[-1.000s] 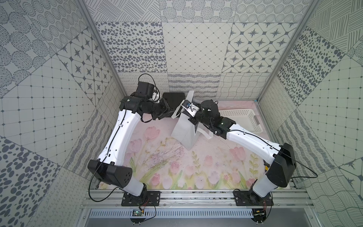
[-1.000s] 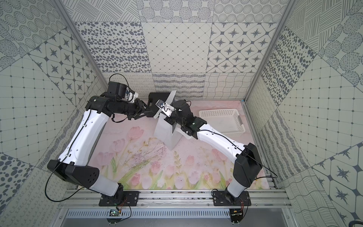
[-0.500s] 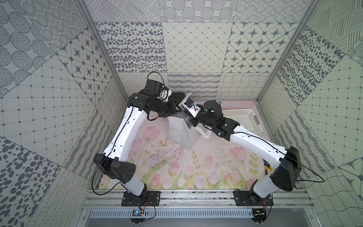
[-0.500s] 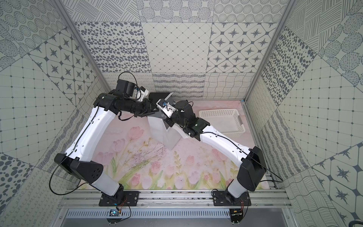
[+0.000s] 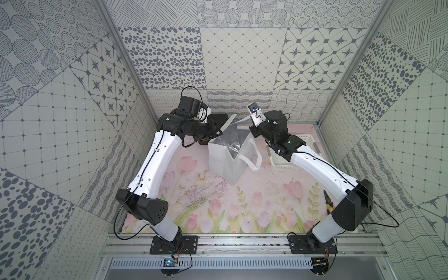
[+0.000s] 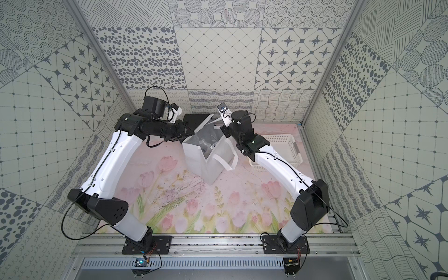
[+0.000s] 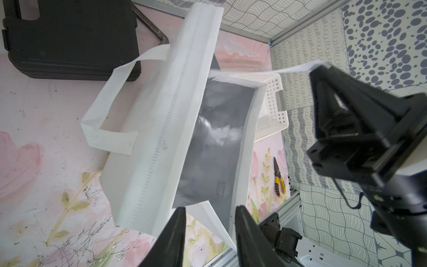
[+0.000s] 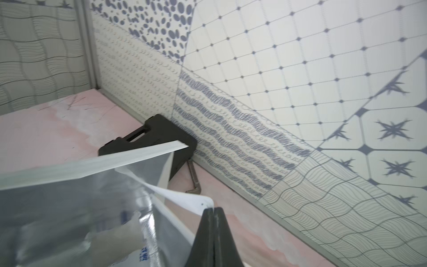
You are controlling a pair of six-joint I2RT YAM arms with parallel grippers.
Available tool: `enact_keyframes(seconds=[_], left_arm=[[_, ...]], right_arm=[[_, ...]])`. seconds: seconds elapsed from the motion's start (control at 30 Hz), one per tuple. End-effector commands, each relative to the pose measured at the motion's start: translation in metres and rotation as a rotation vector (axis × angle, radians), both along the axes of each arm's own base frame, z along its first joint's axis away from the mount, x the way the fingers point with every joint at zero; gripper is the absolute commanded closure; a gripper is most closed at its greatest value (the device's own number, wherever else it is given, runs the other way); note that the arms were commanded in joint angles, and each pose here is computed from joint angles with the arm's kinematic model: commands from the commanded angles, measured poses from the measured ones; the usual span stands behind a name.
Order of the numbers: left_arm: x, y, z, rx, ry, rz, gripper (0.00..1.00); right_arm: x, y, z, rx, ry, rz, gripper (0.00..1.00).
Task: Place the ice pack in the delivery bag
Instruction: Tear off the adhesive seal from the delivery bag.
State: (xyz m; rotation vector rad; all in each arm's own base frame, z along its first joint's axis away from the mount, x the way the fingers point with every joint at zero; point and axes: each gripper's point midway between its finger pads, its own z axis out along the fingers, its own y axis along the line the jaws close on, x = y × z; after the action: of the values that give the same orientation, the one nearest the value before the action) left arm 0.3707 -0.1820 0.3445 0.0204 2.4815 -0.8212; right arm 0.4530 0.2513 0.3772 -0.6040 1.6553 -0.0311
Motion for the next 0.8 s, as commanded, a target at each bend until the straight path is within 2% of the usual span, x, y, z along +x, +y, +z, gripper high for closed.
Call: enact_keyframes(seconds=[0.0,0.23,0.43,0.57,0.77], left_arm=[[0.000,0.003,0.000,0.046,-0.027,-0.008,0.60],[-0.001,0.005,-0.002,0.057,-0.022,-0.003,0.60],[-0.002,0.008,-0.003,0.074,-0.028,0.002,0.60],[-0.002,0.012,-0.004,0.086,-0.032,0.010,0.59],[0.000,0.013,-0.008,0.090,-0.033,0.017,0.59]], right_arm=[[0.028,-0.030,0.023,0.009,-0.065,-0.137,1.00],[0.079,-0.101,0.052,0.001,-0.108,-0.387,1.00],[0.098,-0.158,0.070,0.041,-0.106,-0.544,1.00],[0.096,-0.191,0.072,0.048,-0.096,-0.616,1.00],[0.070,-0.222,0.068,0.024,-0.074,-0.684,1.00]])
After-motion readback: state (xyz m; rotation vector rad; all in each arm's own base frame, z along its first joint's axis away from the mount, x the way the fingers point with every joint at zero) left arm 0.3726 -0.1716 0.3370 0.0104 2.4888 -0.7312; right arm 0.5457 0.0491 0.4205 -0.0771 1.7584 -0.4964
